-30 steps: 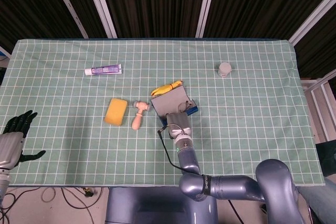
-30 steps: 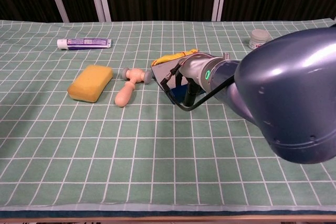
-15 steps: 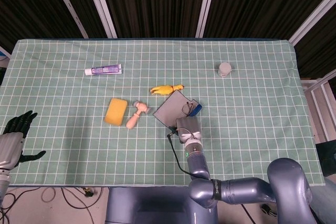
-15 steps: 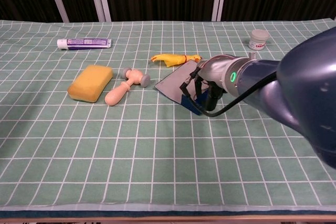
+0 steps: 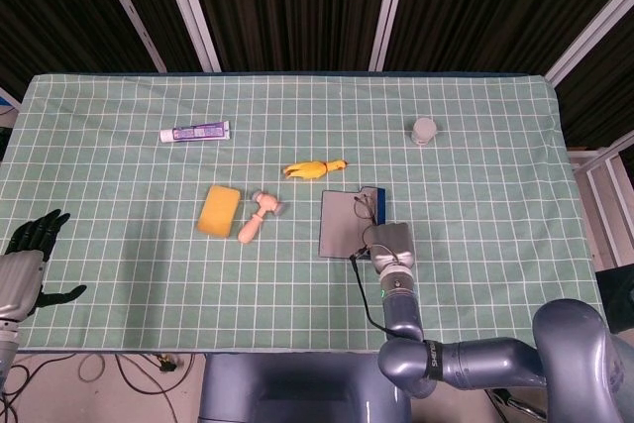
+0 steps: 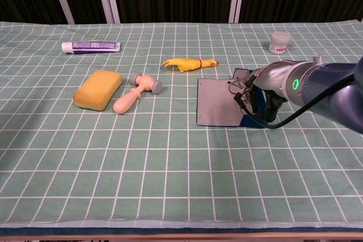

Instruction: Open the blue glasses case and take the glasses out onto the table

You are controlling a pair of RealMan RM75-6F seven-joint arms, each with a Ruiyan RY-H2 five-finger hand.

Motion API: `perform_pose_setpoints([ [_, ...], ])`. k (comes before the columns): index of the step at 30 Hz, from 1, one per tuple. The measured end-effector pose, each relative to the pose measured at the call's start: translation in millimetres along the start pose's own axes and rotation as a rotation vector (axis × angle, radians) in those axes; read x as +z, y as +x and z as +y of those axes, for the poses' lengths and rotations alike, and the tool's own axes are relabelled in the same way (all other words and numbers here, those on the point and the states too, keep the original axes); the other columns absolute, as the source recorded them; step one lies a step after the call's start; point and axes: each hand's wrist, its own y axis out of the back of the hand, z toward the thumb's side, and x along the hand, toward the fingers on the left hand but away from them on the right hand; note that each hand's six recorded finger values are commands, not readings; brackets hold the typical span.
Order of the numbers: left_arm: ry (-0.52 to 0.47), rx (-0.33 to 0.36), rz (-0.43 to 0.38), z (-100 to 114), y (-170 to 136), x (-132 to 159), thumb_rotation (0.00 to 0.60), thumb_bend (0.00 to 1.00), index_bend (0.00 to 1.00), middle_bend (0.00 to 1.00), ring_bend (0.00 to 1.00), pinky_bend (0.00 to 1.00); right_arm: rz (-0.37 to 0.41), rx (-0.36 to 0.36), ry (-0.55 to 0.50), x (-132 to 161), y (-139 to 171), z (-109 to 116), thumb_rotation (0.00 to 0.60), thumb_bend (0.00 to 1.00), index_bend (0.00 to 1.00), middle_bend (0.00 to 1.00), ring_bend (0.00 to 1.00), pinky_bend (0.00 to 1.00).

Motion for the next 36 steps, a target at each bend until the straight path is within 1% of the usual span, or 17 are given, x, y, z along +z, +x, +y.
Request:
perform_pose_setpoints([
  [8,0.001,0.004,0.0,1,0,0,0.6,0.0,0.0,0.0,0.0,0.0,-0.065,-0.012,0.043,-23,-2,3,0.6,0.55,0.45,0.96,1.0,1.0],
  [15,0.002,0.007,0.002,1,0,0,0.6,0.0,0.0,0.0,0.0,0.0,-0.133,-0.005,0.089,-42,-6,4,0.6,0.55,0.45,0.96,1.0,1.0],
  [22,0.001,0.005,0.003,1,0,0,0.6,0.0,0.0,0.0,0.0,0.0,-0.184,0.002,0.098,-58,-12,5,0.6,0.55,0.45,0.96,1.0,1.0],
  [29,0.0,0.005,0.004,1,0,-1,0.6,0.0,0.0,0.0,0.0,0.0,-0.249,0.004,0.092,-75,-25,6,0.6,0.55,0.45,0.96,1.0,1.0],
  [32,-0.001,0.003,0.005,1,0,-1,0.6,0.0,0.0,0.0,0.0,0.0,-0.258,0.014,0.082,-78,-27,5,0.6,0.55,0.45,0.96,1.0,1.0],
  [36,-0.001,0.001,0.003,1,0,0,0.6,0.0,0.0,0.0,0.0,0.0,-0.25,0.006,0.073,-75,-26,5,0.6,0.55,0.45,0.96,1.0,1.0],
])
